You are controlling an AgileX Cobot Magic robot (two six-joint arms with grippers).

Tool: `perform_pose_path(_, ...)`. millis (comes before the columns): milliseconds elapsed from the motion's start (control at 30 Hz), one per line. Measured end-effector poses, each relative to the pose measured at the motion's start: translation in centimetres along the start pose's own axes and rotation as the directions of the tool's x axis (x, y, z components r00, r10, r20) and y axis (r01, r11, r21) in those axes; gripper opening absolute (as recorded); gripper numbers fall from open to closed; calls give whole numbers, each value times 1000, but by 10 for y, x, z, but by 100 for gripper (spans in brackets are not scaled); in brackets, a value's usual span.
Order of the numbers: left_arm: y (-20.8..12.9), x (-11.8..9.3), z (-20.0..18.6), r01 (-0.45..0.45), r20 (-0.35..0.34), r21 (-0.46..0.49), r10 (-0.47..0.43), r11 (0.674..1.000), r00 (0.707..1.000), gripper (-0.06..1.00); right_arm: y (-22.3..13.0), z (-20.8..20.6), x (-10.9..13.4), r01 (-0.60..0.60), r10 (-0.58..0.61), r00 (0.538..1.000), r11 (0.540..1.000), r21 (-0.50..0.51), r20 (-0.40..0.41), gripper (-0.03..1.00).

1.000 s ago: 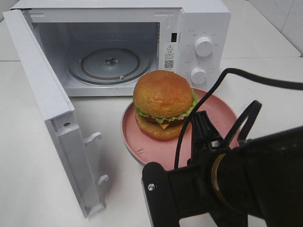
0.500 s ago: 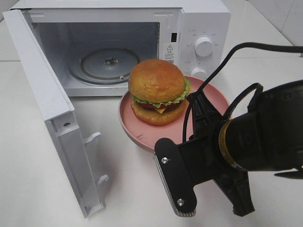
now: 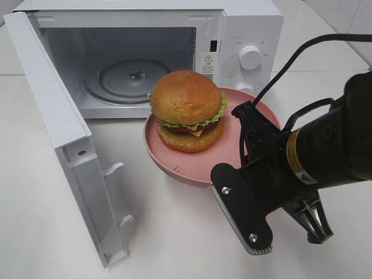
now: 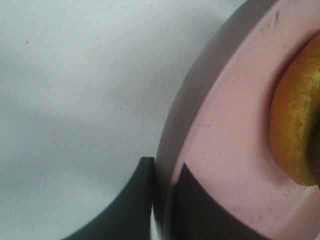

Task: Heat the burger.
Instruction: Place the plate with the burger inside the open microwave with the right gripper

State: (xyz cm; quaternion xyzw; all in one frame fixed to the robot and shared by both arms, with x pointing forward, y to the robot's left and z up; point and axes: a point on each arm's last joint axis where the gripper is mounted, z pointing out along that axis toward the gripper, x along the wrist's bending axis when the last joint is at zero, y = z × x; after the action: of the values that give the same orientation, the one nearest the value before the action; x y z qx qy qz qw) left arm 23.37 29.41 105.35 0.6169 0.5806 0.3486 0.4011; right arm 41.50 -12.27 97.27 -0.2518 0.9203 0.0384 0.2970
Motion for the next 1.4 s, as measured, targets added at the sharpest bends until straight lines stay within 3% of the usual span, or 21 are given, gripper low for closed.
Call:
perform_pose_path(133,0,0,0,0,0,0,0,1000,1000,99,-15,4,-1,2,-2,999,1000,-2,-32,6)
perform_pose_path(533,0,0,0,0,0,0,0,1000,1000,99,-30,8,-5,106,-108,994,992,-61,-23,6)
perform_pose_path(1400,0,0,0,0,0,0,0,1000,1000,99,-33,3,-21,163,-162,987,976,-146,20,7)
